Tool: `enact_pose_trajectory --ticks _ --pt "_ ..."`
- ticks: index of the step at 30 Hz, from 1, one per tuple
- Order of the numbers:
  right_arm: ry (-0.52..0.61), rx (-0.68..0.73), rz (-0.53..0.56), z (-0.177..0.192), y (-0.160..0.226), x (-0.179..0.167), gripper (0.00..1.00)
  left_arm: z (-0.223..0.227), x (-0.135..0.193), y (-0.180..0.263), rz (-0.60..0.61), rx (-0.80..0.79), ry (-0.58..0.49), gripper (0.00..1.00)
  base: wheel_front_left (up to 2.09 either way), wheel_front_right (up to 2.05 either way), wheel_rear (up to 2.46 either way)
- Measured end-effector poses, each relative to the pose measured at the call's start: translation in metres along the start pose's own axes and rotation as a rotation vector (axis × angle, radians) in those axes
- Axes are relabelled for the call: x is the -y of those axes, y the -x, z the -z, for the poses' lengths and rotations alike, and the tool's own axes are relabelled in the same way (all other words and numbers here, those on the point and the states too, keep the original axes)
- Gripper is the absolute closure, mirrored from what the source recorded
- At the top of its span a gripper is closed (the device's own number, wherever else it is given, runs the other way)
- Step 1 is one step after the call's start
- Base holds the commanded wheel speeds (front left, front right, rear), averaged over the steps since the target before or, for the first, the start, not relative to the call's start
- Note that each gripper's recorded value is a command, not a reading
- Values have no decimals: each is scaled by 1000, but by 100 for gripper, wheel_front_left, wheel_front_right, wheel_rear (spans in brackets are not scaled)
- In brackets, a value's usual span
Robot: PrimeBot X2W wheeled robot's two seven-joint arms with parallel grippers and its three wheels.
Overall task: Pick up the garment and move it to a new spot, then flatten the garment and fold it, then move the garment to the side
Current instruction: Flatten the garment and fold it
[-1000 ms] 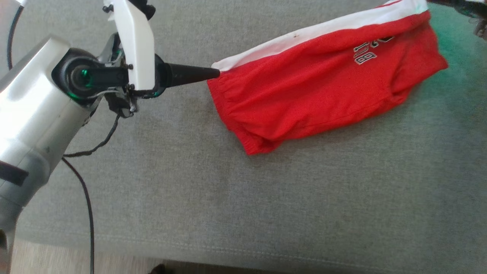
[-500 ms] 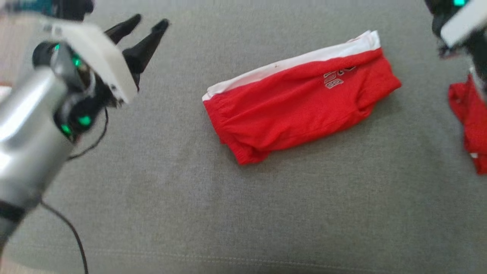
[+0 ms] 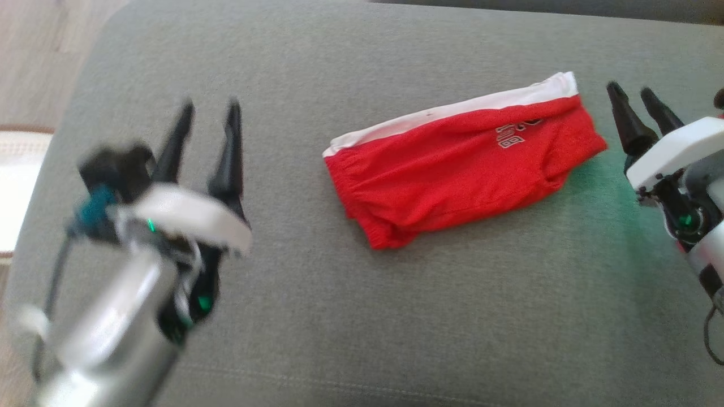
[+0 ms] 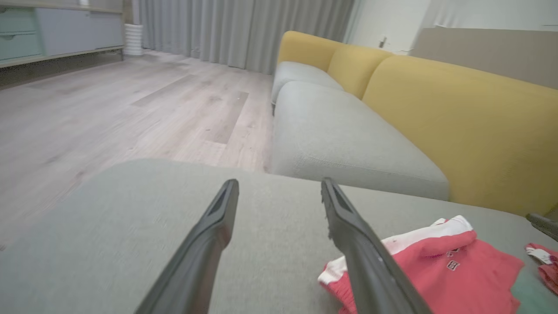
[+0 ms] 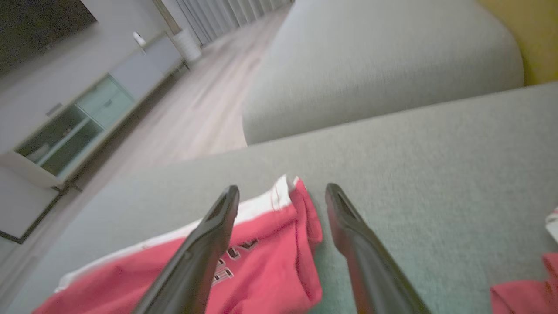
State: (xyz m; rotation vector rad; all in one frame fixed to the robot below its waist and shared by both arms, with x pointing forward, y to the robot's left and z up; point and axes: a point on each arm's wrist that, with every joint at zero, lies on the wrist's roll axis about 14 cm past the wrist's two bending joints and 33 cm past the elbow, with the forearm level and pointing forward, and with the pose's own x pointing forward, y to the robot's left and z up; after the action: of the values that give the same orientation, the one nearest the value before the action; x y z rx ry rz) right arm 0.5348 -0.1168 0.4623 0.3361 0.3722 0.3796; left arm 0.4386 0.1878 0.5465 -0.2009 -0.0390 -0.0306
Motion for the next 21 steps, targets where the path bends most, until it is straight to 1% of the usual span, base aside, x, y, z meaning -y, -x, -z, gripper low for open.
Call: enact_pose_trajectory --ticks 2,4,7,11,13,16,17,21 --pt "5 -68 40 13 -5 10 0 15 -4 17 -38 -19 17 0 0 0 0" --pt "44 -135 68 25 -11 17 0 34 -9 34 -75 -57 58 0 0 0 0" --pt "74 -216 103 31 -24 23 0 50 -12 53 -106 -87 61 0 0 0 0" --pt "110 -357 134 44 -37 24 0 47 -17 60 -138 -62 78 0 0 0 0" --pt "103 -432 152 54 -40 26 0 46 -20 63 -159 -51 81 0 0 0 0" --pt "86 -591 197 77 -34 34 0 48 -25 68 -180 -49 76 0 0 0 0" --pt "83 -624 203 81 -34 34 0 48 -29 71 -192 -50 74 0 0 0 0" --pt "75 -680 192 79 -40 25 0 52 -32 76 -207 -54 66 0 0 0 0"
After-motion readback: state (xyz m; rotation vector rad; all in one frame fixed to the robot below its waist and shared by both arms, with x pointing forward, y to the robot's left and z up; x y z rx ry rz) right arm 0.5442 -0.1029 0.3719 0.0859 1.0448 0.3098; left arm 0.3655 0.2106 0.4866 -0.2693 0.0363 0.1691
